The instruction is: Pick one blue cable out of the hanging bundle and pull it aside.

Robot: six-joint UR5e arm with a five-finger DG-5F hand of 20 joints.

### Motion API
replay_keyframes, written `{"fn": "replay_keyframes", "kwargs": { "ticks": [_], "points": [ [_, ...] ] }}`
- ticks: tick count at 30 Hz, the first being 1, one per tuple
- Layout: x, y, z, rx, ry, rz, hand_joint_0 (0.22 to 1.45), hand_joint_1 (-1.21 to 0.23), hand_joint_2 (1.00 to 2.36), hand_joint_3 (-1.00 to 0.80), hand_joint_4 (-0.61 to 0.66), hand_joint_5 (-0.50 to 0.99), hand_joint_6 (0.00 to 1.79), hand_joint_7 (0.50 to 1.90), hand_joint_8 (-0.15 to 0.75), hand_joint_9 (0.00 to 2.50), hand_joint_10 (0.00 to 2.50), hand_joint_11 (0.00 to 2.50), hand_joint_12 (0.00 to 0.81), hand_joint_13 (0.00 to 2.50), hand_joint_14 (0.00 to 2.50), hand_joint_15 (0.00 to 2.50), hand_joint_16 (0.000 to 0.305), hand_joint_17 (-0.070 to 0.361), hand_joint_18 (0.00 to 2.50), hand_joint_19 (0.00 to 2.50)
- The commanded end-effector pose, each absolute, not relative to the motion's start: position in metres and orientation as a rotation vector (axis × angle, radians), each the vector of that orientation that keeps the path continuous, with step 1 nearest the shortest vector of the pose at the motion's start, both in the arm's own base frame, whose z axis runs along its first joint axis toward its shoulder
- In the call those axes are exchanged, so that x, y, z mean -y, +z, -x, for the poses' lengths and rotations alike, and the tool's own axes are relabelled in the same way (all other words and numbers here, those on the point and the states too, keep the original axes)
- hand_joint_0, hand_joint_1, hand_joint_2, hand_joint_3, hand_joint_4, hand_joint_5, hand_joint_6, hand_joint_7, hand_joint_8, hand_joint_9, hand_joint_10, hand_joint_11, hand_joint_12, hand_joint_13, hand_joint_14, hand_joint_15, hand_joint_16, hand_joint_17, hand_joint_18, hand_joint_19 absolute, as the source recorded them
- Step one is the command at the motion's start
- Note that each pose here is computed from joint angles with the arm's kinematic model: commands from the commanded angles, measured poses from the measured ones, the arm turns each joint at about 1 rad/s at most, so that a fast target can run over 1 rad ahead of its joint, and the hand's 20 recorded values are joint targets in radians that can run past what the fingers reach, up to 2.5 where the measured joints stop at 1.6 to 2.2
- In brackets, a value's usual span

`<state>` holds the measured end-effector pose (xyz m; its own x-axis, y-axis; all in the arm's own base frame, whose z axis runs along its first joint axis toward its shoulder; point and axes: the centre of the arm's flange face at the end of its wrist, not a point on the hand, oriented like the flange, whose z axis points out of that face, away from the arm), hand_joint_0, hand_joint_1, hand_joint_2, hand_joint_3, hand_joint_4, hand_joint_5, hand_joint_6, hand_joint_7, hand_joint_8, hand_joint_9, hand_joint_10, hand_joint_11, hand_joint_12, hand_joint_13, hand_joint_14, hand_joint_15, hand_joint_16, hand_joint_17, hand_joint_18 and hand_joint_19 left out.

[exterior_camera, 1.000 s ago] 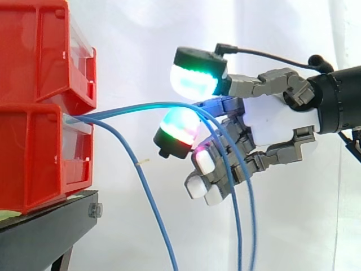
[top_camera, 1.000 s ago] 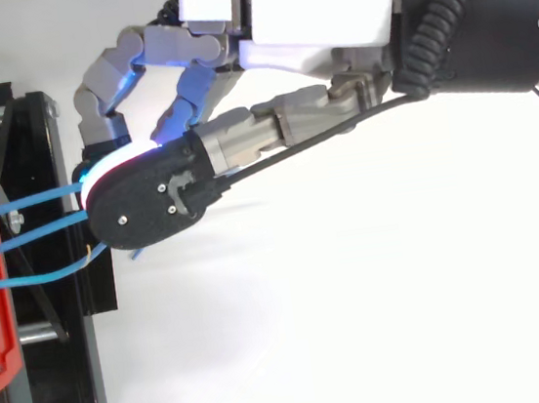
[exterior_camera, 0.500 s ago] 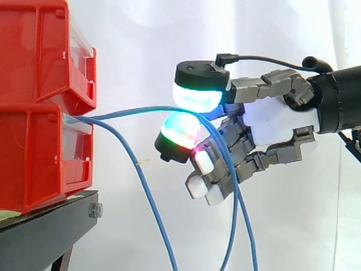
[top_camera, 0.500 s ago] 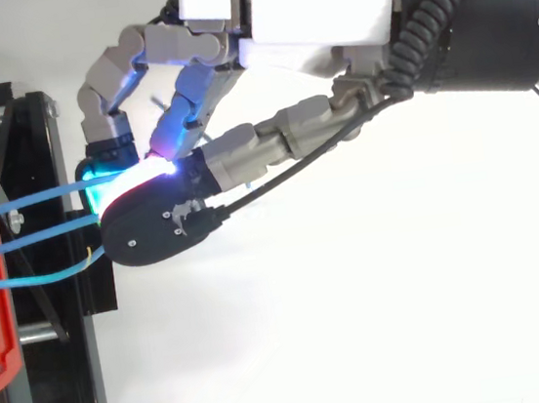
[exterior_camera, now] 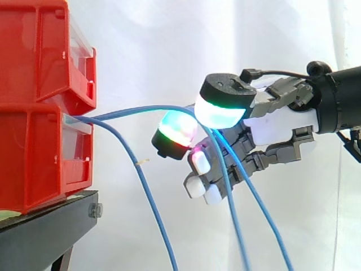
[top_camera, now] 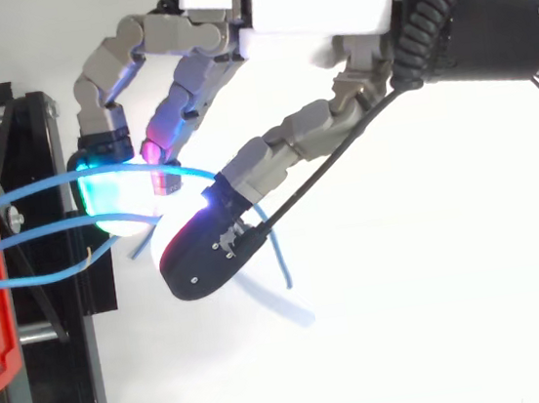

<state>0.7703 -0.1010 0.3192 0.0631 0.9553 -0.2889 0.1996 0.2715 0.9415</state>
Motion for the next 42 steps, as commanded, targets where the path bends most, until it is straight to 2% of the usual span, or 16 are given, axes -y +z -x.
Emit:
{"fn": "replay_keyframes", "kwargs": {
  "ticks": [1, 6, 10, 15, 17, 18, 20, 22, 24, 28, 31, 32, 33, 36, 39, 42],
  "points": [
    [0.1019, 0.3192, -0.7701, -1.398, 0.834, -1.169, 0.51, -0.83, 1.0, -0.5, -0.02, -0.12, 0.93, 0.85, 0.216, 1.01, 0.02, 0.55, 0.252, 0.83, 0.02, 0.45, 0.042, 0.095, 0.69, 0.44],
    [0.1019, 0.3188, -0.7695, -1.409, 0.84, -1.166, 0.49, -0.55, 1.0, -0.5, 0.0, -0.1, 0.88, 0.89, 0.239, 1.06, 0.02, 0.52, 0.27, 0.86, 0.02, 0.46, 0.046, 0.104, 0.7, 0.47],
    [0.1017, 0.3186, -0.7692, -1.412, 0.84, -1.167, 0.56, -0.49, 1.0, -0.46, -0.01, -0.1, 0.87, 0.95, 0.225, 1.06, 0.02, 0.54, 0.255, 0.85, 0.02, 0.48, 0.043, 0.096, 0.65, 0.51],
    [0.1029, 0.3185, -0.7688, -1.413, 0.838, -1.169, 0.57, -0.64, 1.02, -0.24, -0.02, -0.11, 0.89, 1.0, 0.233, 1.04, 0.02, 0.55, 0.256, 0.84, 0.02, 0.48, 0.043, 0.096, 0.65, 0.5],
    [0.1017, 0.3185, -0.769, -1.414, 0.838, -1.167, 0.6, -0.8, 1.02, -0.22, -0.02, -0.12, 0.92, 0.93, 0.225, 0.99, 0.02, 0.55, 0.251, 0.82, 0.02, 0.47, 0.042, 0.095, 0.65, 0.49],
    [0.1017, 0.3185, -0.769, -1.414, 0.838, -1.167, 0.61, -0.82, 1.02, -0.21, -0.03, -0.12, 0.92, 0.93, 0.222, 0.99, 0.02, 0.56, 0.246, 0.81, 0.02, 0.47, 0.042, 0.095, 0.65, 0.47],
    [0.1029, 0.3185, -0.7688, -1.413, 0.837, -1.168, 0.66, -0.89, 1.02, -0.28, -0.06, -0.13, 0.93, 0.92, 0.211, 0.96, 0.02, 0.56, 0.241, 0.8, 0.02, 0.45, 0.042, 0.094, 0.66, 0.45],
    [0.1029, 0.3173, -0.7691, -1.415, 0.836, -1.169, 0.7, -0.9, 1.0, -0.5, -0.06, -0.13, 0.92, 0.89, 0.2, 0.96, 0.02, 0.56, 0.241, 0.8, 0.02, 0.45, 0.042, 0.094, 0.67, 0.43],
    [0.1018, 0.3184, -0.7688, -1.416, 0.837, -1.168, 0.69, -0.93, 1.0, -0.5, -0.08, -0.13, 0.92, 0.87, 0.194, 0.96, 0.02, 0.55, 0.241, 0.8, 0.02, 0.43, 0.041, 0.092, 0.67, 0.42],
    [0.1018, 0.318, -0.7683, -1.419, 0.835, -1.17, 0.59, -0.96, 1.0, -0.5, -0.02, -0.12, 0.91, 0.88, 0.193, 0.96, 0.02, 0.55, 0.236, 0.8, 0.02, 0.44, 0.041, 0.092, 0.68, 0.43],
    [0.103, 0.3179, -0.7679, -1.42, 0.833, -1.172, 0.49, -0.89, 1.0, -0.5, 0.0, -0.11, 0.91, 0.87, 0.212, 0.99, 0.02, 0.54, 0.254, 0.82, 0.02, 0.44, 0.045, 0.101, 0.71, 0.44],
    [0.104, 0.3176, -0.7674, -1.422, 0.831, -1.174, 0.47, -0.85, 1.0, -0.5, 0.0, -0.11, 0.9, 0.85, 0.226, 1.0, 0.02, 0.53, 0.262, 0.83, 0.02, 0.44, 0.047, 0.105, 0.72, 0.44],
    [0.1041, 0.3167, -0.7668, -1.426, 0.829, -1.176, 0.43, -0.73, 1.0, -0.5, 0.02, -0.1, 0.89, 0.84, 0.255, 1.02, 0.02, 0.51, 0.287, 0.85, 0.02, 0.44, 0.052, 0.117, 0.74, 0.44],
    [0.1035, 0.3163, -0.7655, -1.44, 0.828, -1.18, 0.43, -0.58, 1.0, -0.5, 0.04, -0.1, 0.88, 0.82, 0.26, 1.05, 0.02, 0.51, 0.292, 0.86, 0.02, 0.45, 0.053, 0.118, 0.74, 0.45],
    [0.1048, 0.3159, -0.7646, -1.444, 0.823, -1.184, 0.49, -0.42, 1.0, -0.5, 0.03, -0.1, 0.86, 0.83, 0.248, 1.05, 0.02, 0.52, 0.274, 0.85, 0.02, 0.47, 0.048, 0.108, 0.68, 0.49],
    [0.1071, 0.3157, -0.7639, -1.444, 0.82, -1.187, 0.53, -0.41, 1.0, -0.5, 0.02, -0.11, 0.84, 0.86, 0.236, 1.04, 0.02, 0.51, 0.269, 0.84, 0.02, 0.47, 0.046, 0.103, 0.66, 0.51]
  ]
}}
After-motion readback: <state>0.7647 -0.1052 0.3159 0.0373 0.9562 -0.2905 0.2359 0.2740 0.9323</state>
